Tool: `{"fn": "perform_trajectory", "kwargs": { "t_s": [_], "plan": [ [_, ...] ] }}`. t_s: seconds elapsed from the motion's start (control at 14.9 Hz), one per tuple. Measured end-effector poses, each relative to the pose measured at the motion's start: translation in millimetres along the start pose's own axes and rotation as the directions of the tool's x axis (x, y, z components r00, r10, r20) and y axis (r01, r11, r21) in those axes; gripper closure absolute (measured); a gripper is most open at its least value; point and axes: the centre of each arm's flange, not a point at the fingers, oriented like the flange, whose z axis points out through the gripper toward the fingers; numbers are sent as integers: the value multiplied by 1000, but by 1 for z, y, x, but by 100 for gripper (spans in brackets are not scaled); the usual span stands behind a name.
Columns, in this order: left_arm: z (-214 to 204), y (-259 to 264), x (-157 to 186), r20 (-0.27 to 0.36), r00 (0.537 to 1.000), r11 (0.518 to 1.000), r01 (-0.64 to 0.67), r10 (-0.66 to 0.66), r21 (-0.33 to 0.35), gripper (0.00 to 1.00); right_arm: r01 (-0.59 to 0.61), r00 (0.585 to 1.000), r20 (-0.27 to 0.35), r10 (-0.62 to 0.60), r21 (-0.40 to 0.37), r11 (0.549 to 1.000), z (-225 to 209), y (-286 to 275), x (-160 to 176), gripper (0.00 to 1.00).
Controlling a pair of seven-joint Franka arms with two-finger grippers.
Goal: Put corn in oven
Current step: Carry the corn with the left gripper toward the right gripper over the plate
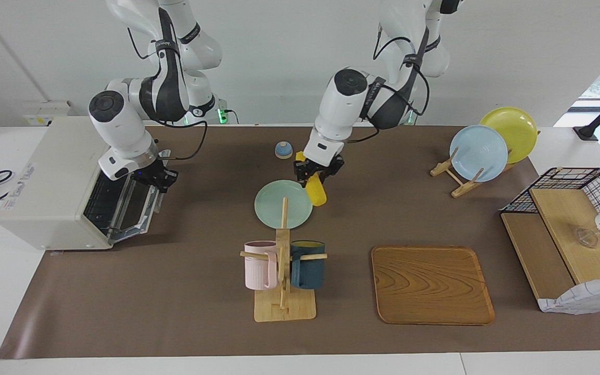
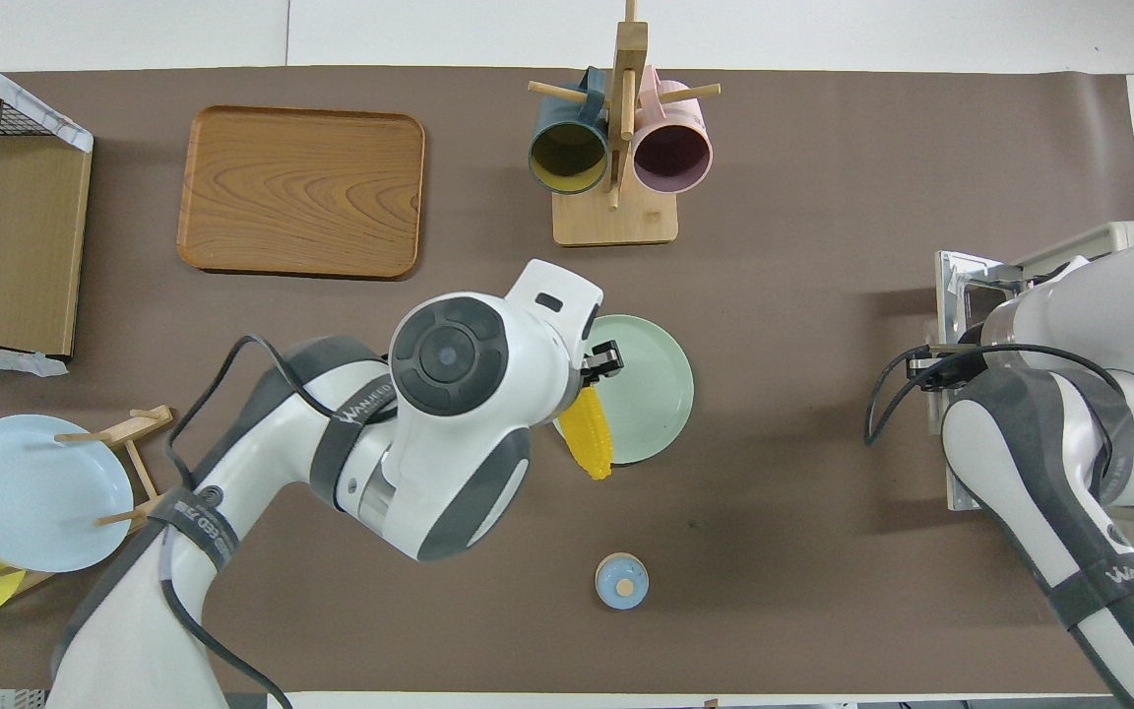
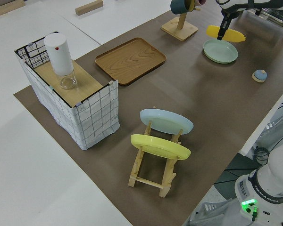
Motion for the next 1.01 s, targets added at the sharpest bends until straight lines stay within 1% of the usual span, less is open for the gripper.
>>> {"fn": "perform_trajectory", "kwargs": {
  "t_s": [0.13, 0.34, 0.47, 0.61, 0.81, 1.01],
  "plan": [
    [18, 11, -22, -12, 1000, 999, -26, 25, -22, 47, 5, 1000, -12, -5, 4, 1000, 12, -4, -1, 99],
    [48, 19, -32, -26, 999, 998, -49, 48, -41, 47, 20, 999, -32, -19, 4, 1000, 33, -11, -2, 99],
    [70, 19, -30, -29, 998, 997, -61, 60, -41, 47, 22, 999, -28, -22, 1, 1000, 49, -15, 0, 99],
    [83, 18, -25, -38, 996, 996, -83, 81, -43, 47, 10, 1000, -19, -10, 0, 1000, 61, -16, 2, 99],
    [88, 18, -17, -51, 993, 992, -113, 111, -48, 47, 9, 1000, -14, -9, 0, 1000, 67, -16, 3, 99],
    [96, 19, -16, -57, 990, 990, -130, 127, -51, 47, 10, 1000, -14, -10, -1, 1000, 68, -17, 3, 99]
  ]
}}
